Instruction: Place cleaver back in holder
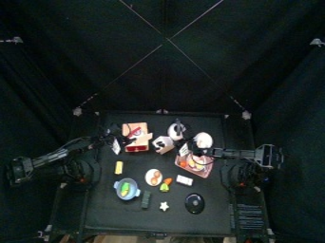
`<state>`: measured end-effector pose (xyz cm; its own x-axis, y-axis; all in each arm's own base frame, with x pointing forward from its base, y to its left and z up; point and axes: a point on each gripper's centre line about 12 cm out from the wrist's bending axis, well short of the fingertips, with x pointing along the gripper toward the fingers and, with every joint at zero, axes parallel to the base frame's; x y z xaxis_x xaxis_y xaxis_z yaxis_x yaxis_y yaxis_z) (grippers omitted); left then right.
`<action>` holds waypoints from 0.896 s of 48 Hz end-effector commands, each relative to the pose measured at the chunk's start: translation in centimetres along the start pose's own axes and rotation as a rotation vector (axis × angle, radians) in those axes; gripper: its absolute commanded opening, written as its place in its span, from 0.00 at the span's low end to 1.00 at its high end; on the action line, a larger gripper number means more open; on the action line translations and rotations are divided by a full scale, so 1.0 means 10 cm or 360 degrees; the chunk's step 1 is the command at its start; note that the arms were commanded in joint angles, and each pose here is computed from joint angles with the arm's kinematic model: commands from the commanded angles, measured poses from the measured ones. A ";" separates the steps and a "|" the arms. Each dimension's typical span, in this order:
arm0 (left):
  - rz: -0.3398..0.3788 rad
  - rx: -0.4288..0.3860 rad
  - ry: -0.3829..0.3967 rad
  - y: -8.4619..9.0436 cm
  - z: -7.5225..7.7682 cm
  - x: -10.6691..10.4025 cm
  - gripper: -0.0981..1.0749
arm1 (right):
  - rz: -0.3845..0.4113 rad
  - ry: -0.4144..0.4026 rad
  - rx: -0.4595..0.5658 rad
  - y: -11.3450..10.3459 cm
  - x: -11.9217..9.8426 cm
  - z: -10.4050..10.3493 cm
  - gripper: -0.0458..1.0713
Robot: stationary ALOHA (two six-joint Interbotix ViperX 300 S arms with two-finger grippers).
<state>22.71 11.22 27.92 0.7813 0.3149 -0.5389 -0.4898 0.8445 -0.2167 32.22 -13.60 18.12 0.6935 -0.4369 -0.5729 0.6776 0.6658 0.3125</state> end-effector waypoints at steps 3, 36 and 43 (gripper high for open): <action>-0.0016 0.0014 -0.0048 -0.04 0.14 -0.03 0.46 | 0.0003 -0.0048 0.0013 0.03 0.03 0.13 0.65; -0.0016 0.0043 0.0200 -0.10 0.43 0.23 0.46 | -0.0032 -0.0070 0.0015 0.04 0.15 0.20 0.52; -0.0010 0.0041 0.0236 -0.09 0.42 0.28 0.46 | -0.0057 -0.0064 0.0031 0.00 0.20 0.21 0.40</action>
<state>26.51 12.84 29.02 0.7063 0.2345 -0.6680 -0.4760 0.8557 -0.2029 33.82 -15.03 17.45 0.6699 -0.4649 -0.5789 0.7038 0.6458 0.2959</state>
